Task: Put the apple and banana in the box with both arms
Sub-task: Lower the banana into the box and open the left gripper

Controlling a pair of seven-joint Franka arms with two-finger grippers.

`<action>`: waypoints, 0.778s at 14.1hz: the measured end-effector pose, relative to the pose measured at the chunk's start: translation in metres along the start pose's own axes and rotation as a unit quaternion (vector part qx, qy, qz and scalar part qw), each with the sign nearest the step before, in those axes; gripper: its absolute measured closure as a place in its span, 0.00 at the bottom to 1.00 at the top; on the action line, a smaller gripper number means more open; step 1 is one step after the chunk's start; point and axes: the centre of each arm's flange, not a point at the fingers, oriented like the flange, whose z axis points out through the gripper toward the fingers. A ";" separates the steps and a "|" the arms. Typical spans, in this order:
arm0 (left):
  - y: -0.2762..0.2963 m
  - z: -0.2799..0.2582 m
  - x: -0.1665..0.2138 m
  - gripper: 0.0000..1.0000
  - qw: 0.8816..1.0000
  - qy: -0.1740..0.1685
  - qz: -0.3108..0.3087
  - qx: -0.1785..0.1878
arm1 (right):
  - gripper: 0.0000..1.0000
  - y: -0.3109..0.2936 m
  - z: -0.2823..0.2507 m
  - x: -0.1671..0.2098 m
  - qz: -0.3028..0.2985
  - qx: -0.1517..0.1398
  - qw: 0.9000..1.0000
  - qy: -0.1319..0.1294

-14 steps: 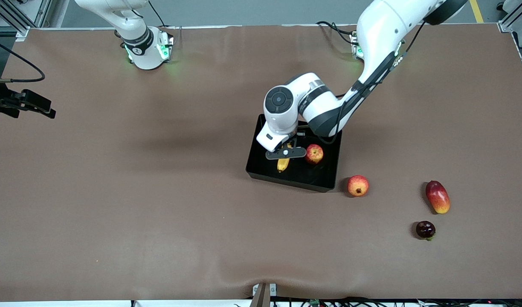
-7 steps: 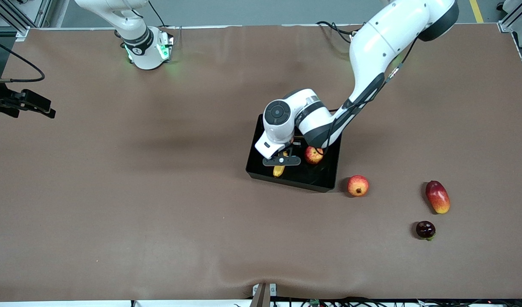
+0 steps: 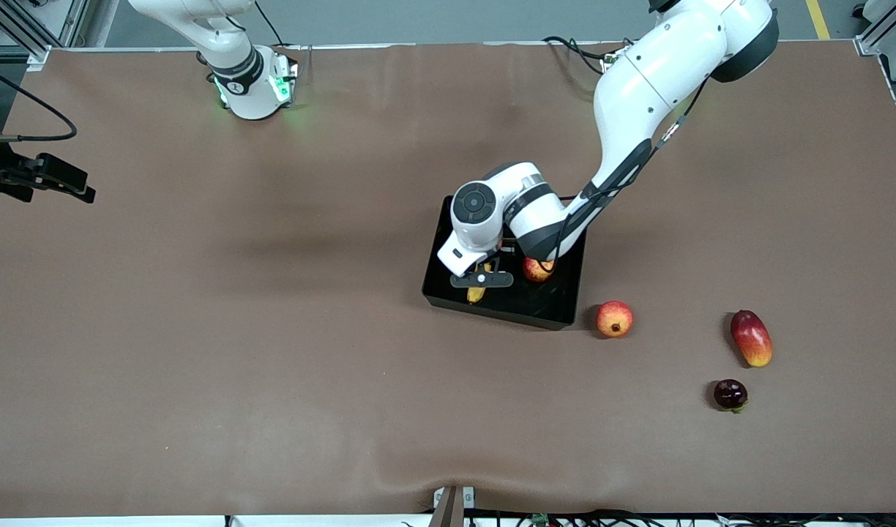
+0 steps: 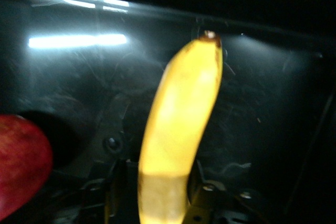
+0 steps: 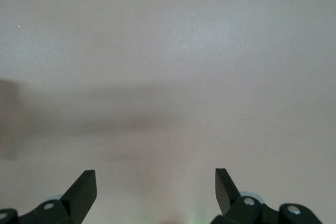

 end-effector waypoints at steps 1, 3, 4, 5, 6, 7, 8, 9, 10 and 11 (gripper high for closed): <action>-0.003 -0.004 0.006 0.27 1.000 0.005 -0.004 -0.002 | 0.00 0.000 0.000 0.000 0.000 0.000 1.000 0.000; -0.008 -0.025 0.024 0.07 0.999 0.024 -0.016 -0.013 | 0.00 0.000 0.000 0.000 0.000 0.000 1.000 0.000; -0.014 -0.043 0.035 0.00 0.999 0.038 -0.023 -0.019 | 0.00 0.000 0.000 0.000 0.000 0.000 1.000 0.000; -0.023 -0.065 0.046 0.00 0.998 0.051 -0.030 -0.021 | 0.00 0.000 0.000 0.000 0.000 0.000 1.000 0.000; -0.035 -0.088 0.056 0.00 0.997 0.065 -0.040 -0.023 | 0.00 0.000 0.000 0.000 0.000 0.000 1.000 0.000; -0.049 -0.114 0.066 0.00 0.995 0.080 -0.046 -0.022 | 0.00 0.000 0.000 0.000 0.000 0.000 1.000 0.000; -0.064 -0.139 0.072 0.00 0.995 0.090 -0.049 -0.019 | 0.00 0.000 0.000 0.000 0.000 0.000 1.000 0.000; -0.079 -0.164 0.075 0.00 0.994 0.095 -0.047 -0.018 | 0.00 0.000 0.000 0.000 0.000 0.000 1.000 0.000; -0.095 -0.186 0.078 0.00 0.994 0.095 -0.043 -0.016 | 0.00 0.001 0.000 0.000 0.001 0.000 1.000 0.000; -0.113 -0.207 0.080 0.00 0.995 0.093 -0.037 -0.017 | 0.00 0.001 0.000 0.000 0.001 0.000 1.000 0.000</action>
